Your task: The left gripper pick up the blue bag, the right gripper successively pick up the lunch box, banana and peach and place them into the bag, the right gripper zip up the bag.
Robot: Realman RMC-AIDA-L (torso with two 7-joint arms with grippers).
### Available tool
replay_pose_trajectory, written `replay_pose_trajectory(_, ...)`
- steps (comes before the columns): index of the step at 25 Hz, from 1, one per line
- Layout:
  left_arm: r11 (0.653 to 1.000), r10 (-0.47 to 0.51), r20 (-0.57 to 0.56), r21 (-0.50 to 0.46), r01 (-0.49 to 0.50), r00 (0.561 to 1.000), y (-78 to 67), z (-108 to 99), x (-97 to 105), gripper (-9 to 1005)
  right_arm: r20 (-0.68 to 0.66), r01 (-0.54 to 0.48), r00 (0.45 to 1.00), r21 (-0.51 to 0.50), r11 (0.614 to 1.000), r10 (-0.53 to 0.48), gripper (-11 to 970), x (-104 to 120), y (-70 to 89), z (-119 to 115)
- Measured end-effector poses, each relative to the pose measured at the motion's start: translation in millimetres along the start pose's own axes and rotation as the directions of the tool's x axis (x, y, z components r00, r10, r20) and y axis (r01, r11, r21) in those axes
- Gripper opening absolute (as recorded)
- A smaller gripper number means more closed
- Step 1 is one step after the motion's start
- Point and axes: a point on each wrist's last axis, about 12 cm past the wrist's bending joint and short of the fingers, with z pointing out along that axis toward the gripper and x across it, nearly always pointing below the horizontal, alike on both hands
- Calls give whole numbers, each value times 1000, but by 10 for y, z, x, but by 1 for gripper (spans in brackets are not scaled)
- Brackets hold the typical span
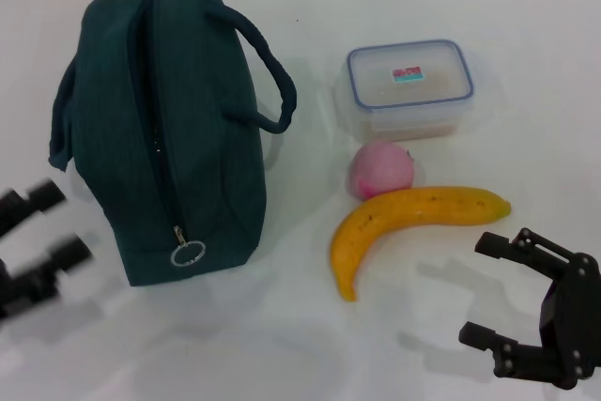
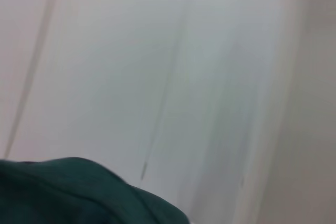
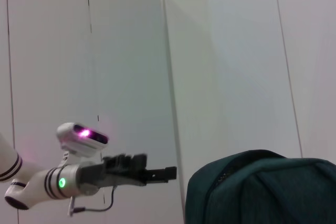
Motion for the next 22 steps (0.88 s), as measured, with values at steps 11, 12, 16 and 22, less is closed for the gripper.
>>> replay_pose_trajectory(11,902,-432,-88,-24,431,898,478,202,-572,889,11,-12,1000,-4,1000,12,873,0,-12,48)
replay_pose_trajectory(12,887,-461,-112,-47,459,880,531,239,-630,889,11,-12,1000,-4,1000,12,873,1,-11,49)
replay_pose_trajectory(16,847,-532,-196,-149,511,824,717,378,-927,889,12,-13,1000,-4,1000,13,873,1,-13,54)
replay_pose_trajectory(22,842,-532,-306,-290,455,789,795,606,-1395,888,12,-18,1000,1,1000,18,873,12,-3,53)
